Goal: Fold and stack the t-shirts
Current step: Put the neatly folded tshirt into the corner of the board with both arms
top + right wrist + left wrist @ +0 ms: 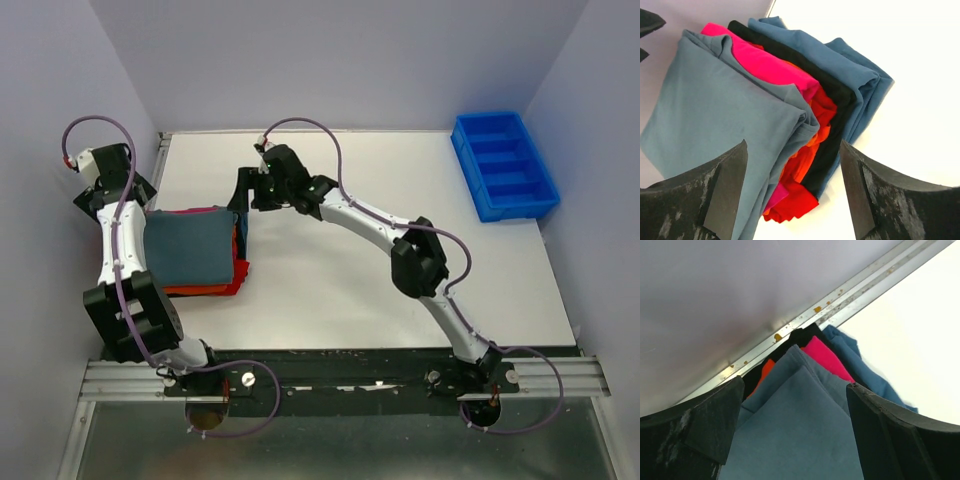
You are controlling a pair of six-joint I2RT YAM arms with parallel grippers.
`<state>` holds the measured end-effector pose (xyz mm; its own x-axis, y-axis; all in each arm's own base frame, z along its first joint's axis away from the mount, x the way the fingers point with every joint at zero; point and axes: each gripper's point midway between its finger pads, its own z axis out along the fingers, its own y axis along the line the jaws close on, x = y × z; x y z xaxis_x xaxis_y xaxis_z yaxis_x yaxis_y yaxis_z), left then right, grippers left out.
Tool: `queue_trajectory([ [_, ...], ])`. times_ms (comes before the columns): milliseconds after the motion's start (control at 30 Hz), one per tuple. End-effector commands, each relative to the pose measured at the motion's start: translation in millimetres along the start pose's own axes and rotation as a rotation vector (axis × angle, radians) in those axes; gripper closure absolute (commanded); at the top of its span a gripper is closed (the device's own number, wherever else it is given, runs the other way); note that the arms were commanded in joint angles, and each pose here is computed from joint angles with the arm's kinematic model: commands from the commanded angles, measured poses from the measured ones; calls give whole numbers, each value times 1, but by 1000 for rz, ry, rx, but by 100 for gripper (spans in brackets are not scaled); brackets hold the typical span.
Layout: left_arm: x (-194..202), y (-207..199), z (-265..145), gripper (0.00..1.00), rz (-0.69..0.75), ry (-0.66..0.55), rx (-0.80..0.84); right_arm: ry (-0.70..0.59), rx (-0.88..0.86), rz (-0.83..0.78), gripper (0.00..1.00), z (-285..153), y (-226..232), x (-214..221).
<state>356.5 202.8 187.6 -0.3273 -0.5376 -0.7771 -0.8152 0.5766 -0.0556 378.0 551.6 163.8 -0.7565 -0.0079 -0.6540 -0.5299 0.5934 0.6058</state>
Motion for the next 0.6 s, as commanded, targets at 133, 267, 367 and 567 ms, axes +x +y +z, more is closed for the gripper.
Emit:
queue_trajectory([
  [133, -33, -8, -79, 6, -163, -108, 212, -46, -141, -151, 25, -41, 49, -21],
  [267, -18, -5, -101, 8, -219, -136, 290, -15, -280, -196, 27, -57, 81, -3],
  [367, -1, -5, -111, 9, -252, -108, 338, 19, -314, -207, 28, -61, 96, 12],
  [567, 31, -48, -146, 9, -233, 5, 653, -120, -218, -232, 25, -104, 79, 4],
])
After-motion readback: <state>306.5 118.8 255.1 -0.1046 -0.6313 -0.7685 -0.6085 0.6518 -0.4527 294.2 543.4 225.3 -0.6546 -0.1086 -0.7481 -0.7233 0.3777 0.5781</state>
